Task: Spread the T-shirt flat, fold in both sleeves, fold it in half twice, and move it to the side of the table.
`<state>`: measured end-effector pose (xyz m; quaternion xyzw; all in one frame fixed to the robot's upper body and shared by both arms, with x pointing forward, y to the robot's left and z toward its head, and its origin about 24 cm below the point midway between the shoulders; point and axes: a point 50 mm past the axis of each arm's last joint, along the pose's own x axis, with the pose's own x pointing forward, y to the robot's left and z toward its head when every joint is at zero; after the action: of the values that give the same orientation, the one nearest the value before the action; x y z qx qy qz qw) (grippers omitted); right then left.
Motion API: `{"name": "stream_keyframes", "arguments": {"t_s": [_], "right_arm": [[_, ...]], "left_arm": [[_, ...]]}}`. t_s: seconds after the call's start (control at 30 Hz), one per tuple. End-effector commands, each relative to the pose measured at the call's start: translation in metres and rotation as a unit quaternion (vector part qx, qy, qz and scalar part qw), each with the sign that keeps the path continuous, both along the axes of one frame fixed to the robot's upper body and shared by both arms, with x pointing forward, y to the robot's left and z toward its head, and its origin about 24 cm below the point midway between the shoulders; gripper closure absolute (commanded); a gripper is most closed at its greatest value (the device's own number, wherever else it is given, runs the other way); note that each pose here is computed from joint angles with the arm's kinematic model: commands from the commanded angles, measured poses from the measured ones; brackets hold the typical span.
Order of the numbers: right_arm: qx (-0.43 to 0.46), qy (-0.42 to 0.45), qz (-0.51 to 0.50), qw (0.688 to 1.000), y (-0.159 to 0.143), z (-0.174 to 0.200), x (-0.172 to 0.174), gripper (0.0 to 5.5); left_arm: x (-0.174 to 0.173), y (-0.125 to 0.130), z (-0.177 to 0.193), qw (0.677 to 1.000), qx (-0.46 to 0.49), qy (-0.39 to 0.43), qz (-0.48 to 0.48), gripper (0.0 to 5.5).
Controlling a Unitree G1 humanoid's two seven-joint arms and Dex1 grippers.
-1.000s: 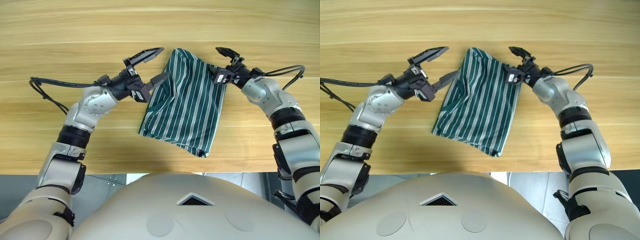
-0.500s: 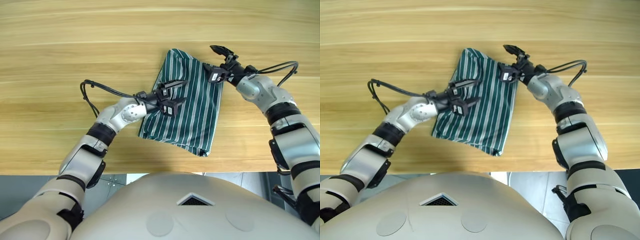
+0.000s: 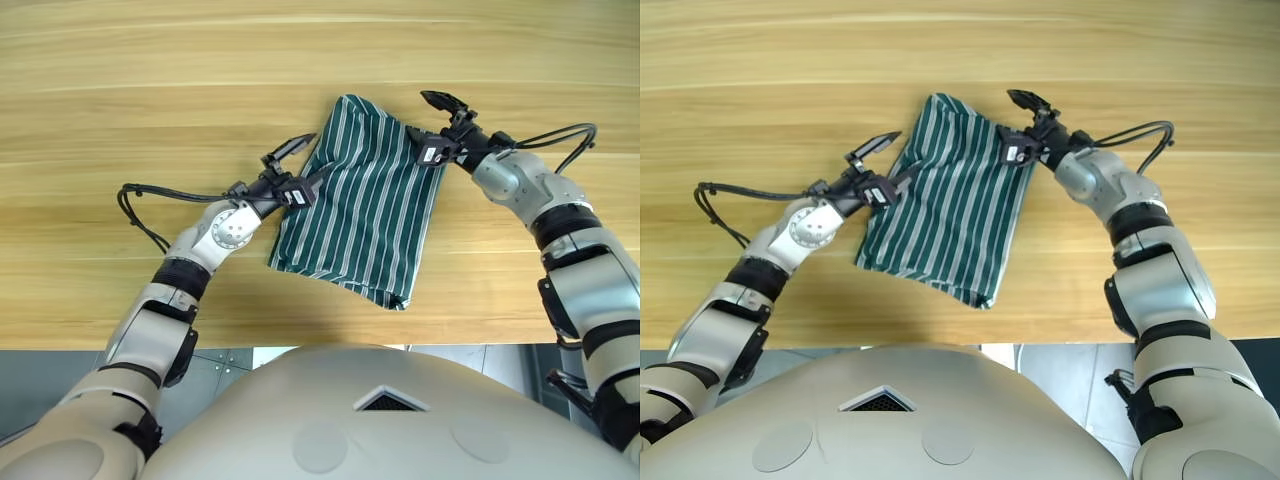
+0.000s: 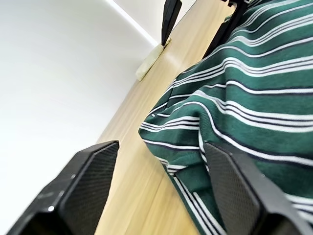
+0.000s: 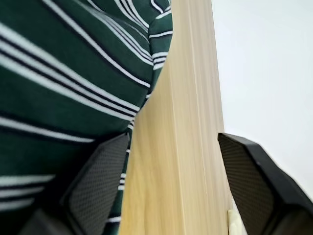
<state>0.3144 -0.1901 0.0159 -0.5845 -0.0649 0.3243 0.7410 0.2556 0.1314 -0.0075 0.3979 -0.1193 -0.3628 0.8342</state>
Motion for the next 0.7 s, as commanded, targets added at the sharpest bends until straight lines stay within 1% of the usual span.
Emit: {"name": "stream_keyframes", "arguments": {"t_s": [0.03,0.2,0.3,0.33,0.37,0.43,0.47,0.53,0.57,0.6,0.63,0.7], "right_arm": [[-0.032,0.024,-0.004,0.999,-0.008,-0.010,-0.006,2.12],[-0.030,0.022,-0.027,0.999,-0.013,-0.009,-0.002,2.12],[-0.009,0.013,-0.018,1.000,-0.007,-0.004,0.000,2.12],[0.027,-0.002,-0.006,1.000,-0.001,0.004,0.001,2.12],[0.096,-0.028,0.000,0.995,0.007,0.019,0.004,2.12],[0.200,-0.083,0.003,0.976,0.013,0.048,0.011,2.12],[0.250,-0.111,-0.007,0.962,0.013,0.066,0.017,2.12],[0.303,-0.133,-0.018,0.944,0.013,0.089,0.026,2.12],[0.304,-0.130,-0.015,0.944,0.015,0.093,0.028,2.12],[0.285,-0.121,-0.015,0.951,0.019,0.091,0.031,2.12],[0.257,-0.107,-0.014,0.960,0.022,0.085,0.033,2.12],[0.182,-0.091,-0.007,0.979,0.033,0.073,0.038,2.12]], "left_arm": [[-0.010,0.008,-0.025,0.998,0.028,0.054,0.027,2.26],[-0.021,0.003,-0.036,0.997,0.028,0.070,0.022,2.26],[-0.027,-0.005,-0.030,0.999,0.004,0.050,-0.009,2.26],[-0.028,-0.008,-0.026,0.999,-0.005,0.038,-0.019,2.26],[-0.027,-0.010,-0.020,0.999,-0.016,0.018,-0.027,2.26],[-0.024,-0.011,-0.009,0.999,-0.038,-0.016,-0.032,2.26],[-0.022,-0.011,-0.001,0.997,-0.053,-0.038,-0.033,2.26],[-0.019,-0.008,0.020,0.991,-0.092,-0.090,-0.029,2.26],[-0.017,-0.006,0.028,0.988,-0.107,-0.111,-0.023,2.26],[-0.015,-0.004,0.036,0.984,-0.122,-0.130,-0.016,2.26],[-0.016,-0.003,0.043,0.980,-0.133,-0.145,-0.016,2.26],[-0.025,-0.009,0.049,0.978,-0.144,-0.145,-0.047,2.26]]}}
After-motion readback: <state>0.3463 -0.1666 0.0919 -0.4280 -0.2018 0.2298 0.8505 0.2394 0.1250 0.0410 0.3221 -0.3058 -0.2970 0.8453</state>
